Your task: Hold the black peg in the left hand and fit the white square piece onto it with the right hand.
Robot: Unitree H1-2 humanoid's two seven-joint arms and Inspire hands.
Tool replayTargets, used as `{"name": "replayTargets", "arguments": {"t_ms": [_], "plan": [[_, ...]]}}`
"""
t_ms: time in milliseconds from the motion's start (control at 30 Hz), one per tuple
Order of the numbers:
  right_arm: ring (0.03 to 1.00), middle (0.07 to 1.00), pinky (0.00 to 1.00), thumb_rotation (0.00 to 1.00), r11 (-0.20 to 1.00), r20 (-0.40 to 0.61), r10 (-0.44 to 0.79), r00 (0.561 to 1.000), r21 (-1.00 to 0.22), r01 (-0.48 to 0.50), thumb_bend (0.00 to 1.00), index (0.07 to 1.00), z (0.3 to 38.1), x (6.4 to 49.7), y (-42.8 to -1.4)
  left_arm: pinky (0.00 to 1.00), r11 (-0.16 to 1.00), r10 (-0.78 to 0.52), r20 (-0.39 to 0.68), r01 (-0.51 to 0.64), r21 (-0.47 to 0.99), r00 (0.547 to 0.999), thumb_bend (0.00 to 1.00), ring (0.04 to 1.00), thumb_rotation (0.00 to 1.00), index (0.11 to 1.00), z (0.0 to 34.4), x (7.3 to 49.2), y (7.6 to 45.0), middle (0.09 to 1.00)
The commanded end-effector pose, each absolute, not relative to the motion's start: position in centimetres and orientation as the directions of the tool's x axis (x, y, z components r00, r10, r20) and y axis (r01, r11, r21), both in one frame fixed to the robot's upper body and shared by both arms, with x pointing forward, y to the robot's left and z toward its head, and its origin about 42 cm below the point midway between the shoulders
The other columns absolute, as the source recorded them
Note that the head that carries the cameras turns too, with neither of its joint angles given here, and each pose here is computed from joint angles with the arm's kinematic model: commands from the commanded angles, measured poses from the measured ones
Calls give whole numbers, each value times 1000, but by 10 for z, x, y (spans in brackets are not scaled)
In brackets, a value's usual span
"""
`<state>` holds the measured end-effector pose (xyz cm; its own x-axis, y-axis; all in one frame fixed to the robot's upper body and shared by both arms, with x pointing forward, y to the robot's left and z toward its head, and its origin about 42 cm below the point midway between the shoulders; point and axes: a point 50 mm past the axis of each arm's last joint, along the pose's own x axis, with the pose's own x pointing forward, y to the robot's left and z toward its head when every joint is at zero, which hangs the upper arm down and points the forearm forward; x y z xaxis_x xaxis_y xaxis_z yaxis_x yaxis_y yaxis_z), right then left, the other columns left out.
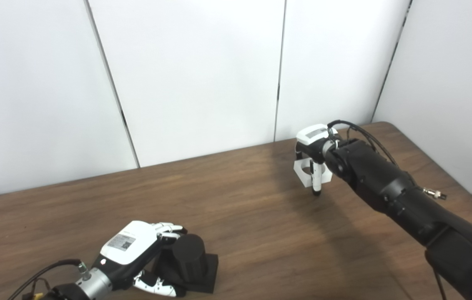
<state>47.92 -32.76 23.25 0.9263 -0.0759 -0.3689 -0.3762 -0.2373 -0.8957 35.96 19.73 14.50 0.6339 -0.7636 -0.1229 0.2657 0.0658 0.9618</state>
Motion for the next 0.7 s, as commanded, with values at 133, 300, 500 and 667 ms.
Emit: {"name": "replayTargets", "arguments": {"t_ms": [133, 300, 500, 667], "plan": [[888, 870, 795, 205, -216, -349, -114, 930, -905, -366, 871, 743, 240, 476, -341, 768, -123, -725, -337, 369, 921, 600, 524, 853, 62, 490, 114, 342, 224, 848], [894, 872, 803, 201, -203, -356, -121, 927, -905, -374, 860, 744, 239, 473, -344, 763, -122, -725, -333, 363, 924, 603, 524, 849, 62, 490, 113, 341, 225, 847], [887, 867, 792, 200, -198, -359, -127, 925, -904, -378, 852, 737, 237, 471, -347, 768, -123, -726, -338, 369, 921, 599, 524, 851, 62, 490, 114, 341, 225, 847], [876, 864, 781, 197, -191, -360, -131, 924, -905, -380, 850, 726, 235, 471, -348, 773, -128, -725, -340, 368, 921, 599, 524, 850, 62, 490, 113, 341, 227, 849]]}}
